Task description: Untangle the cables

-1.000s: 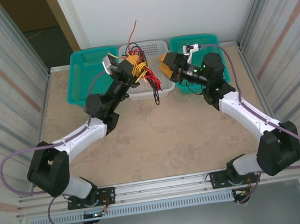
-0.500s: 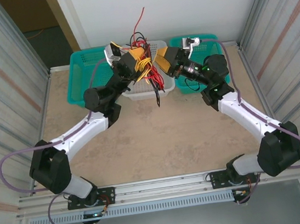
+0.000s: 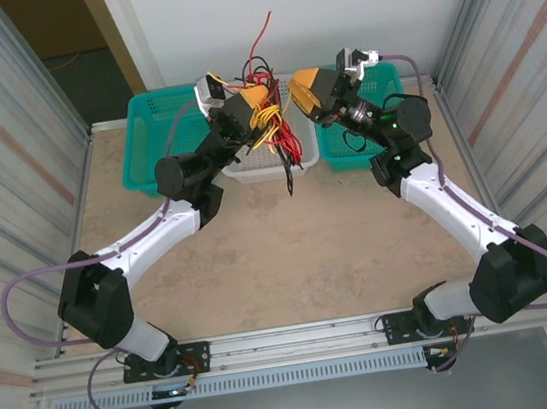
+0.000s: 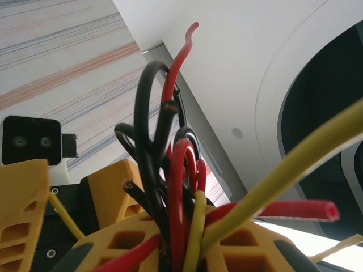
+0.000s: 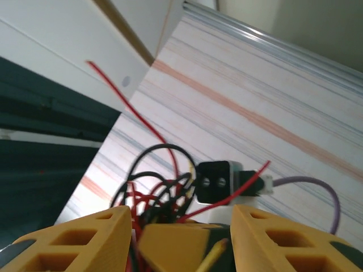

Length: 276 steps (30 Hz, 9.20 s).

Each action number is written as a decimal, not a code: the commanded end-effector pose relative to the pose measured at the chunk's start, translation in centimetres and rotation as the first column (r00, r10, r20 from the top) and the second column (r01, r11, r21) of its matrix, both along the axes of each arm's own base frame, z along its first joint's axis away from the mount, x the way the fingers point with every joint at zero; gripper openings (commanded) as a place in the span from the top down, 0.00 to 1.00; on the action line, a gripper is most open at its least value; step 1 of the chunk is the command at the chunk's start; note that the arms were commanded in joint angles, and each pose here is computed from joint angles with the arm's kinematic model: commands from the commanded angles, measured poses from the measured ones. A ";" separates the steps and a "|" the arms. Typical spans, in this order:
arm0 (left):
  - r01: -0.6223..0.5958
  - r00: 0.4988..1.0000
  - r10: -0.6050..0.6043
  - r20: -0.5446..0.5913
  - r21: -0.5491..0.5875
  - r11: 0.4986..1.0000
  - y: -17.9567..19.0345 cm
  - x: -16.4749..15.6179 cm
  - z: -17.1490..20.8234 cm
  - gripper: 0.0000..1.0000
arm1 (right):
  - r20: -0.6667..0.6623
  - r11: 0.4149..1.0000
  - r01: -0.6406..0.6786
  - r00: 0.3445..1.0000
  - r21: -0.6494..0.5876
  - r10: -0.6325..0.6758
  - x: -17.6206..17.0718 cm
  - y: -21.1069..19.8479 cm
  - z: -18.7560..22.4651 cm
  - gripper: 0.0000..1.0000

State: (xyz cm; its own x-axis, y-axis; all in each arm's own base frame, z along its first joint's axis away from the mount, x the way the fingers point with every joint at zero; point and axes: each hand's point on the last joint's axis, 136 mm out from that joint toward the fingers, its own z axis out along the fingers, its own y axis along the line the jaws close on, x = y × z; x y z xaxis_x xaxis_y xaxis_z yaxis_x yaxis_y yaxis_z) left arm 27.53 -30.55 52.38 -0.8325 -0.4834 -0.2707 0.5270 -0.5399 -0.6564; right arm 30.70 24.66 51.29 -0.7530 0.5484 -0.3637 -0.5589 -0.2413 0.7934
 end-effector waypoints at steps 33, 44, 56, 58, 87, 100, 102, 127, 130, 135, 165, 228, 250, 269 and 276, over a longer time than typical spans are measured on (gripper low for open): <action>-0.131 0.980 0.151 0.130 -0.151 0.980 2.2 -0.5 5.0 1.00 | -0.140 0.997 0.042 0.989 -0.065 -0.051 2.4 2.5 -6.8 1.00; -0.561 0.805 0.581 0.120 -0.164 0.812 2.3 6.6 5.3 1.00 | -0.342 0.996 0.072 0.938 0.052 -0.050 2.2 5.1 -14.6 1.00; -0.896 0.294 0.854 0.429 0.435 0.090 4.3 11.7 -6.2 1.00 | -0.392 0.946 0.273 0.862 -0.175 -0.322 -2.2 0.4 -16.7 1.00; -0.873 0.301 0.854 0.426 0.483 0.066 4.7 11.9 -8.1 1.00 | -0.357 0.926 0.306 0.858 -0.222 -0.369 -2.9 -0.5 -15.7 1.00; -0.554 0.776 0.562 0.286 0.735 0.391 6.4 5.6 -17.2 1.00 | -0.035 0.686 0.360 0.871 -0.632 -0.490 3.8 -4.4 -5.7 1.00; -0.462 0.885 0.382 0.264 0.402 0.791 5.0 -0.7 -7.2 1.00 | -0.306 0.828 0.199 0.864 -0.524 -0.401 10.3 -2.7 -14.9 1.00; -0.452 0.888 0.382 0.255 0.334 0.827 5.1 -1.0 -5.7 1.00 | -0.372 0.873 0.159 0.859 -0.461 -0.353 11.0 -1.3 -16.3 1.00; -0.895 0.375 0.926 0.050 0.281 0.347 11.2 11.5 -5.8 1.00 | -0.440 0.914 0.130 0.845 -0.385 -0.305 -1.3 4.6 -21.5 1.00; -0.892 0.325 0.944 0.052 0.349 0.288 11.7 12.5 -7.6 1.00 | -0.410 0.908 0.132 0.860 -0.397 -0.304 -2.7 4.1 -20.4 1.00; -0.867 0.270 0.962 0.032 0.442 0.229 13.6 13.9 -11.3 1.00 | -0.305 0.895 0.167 0.901 -0.413 -0.309 -4.4 2.8 -16.5 1.00; -0.660 0.396 0.917 0.047 0.709 0.249 18.2 9.4 -23.7 1.00 | 0.031 0.762 0.504 0.842 -0.407 -0.539 2.1 -10.6 2.4 1.00; -0.242 0.684 0.722 0.108 0.967 0.085 9.3 4.5 -37.5 0.17 | -0.085 0.276 0.754 0.283 -0.596 -0.955 12.7 -35.8 -6.3 1.00; -0.234 0.631 0.774 0.050 0.964 0.129 17.1 0.2 -30.6 0.13 | -0.037 0.159 0.748 0.177 -0.645 -0.983 21.2 -33.3 -15.7 1.00; -0.185 0.690 0.724 0.001 0.967 0.175 15.7 -0.3 -30.8 0.14 | -0.193 0.242 0.523 0.147 -0.817 -0.970 13.4 -33.8 -26.6 0.49; -0.178 0.679 0.734 0.003 0.971 0.161 15.8 0.5 -31.1 0.14 | -0.147 0.208 0.408 0.176 -0.889 -0.973 10.3 -33.7 -26.8 0.25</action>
State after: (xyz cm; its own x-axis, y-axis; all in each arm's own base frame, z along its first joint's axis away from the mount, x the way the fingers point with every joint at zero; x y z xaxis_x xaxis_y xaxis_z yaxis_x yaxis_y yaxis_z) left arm 27.49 -14.76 20.06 -0.6821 -0.5041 -0.5298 -0.0241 0.7396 -0.6727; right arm 42.75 -9.55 24.30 -0.1594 0.8445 -0.5114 0.4924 0.5170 0.7002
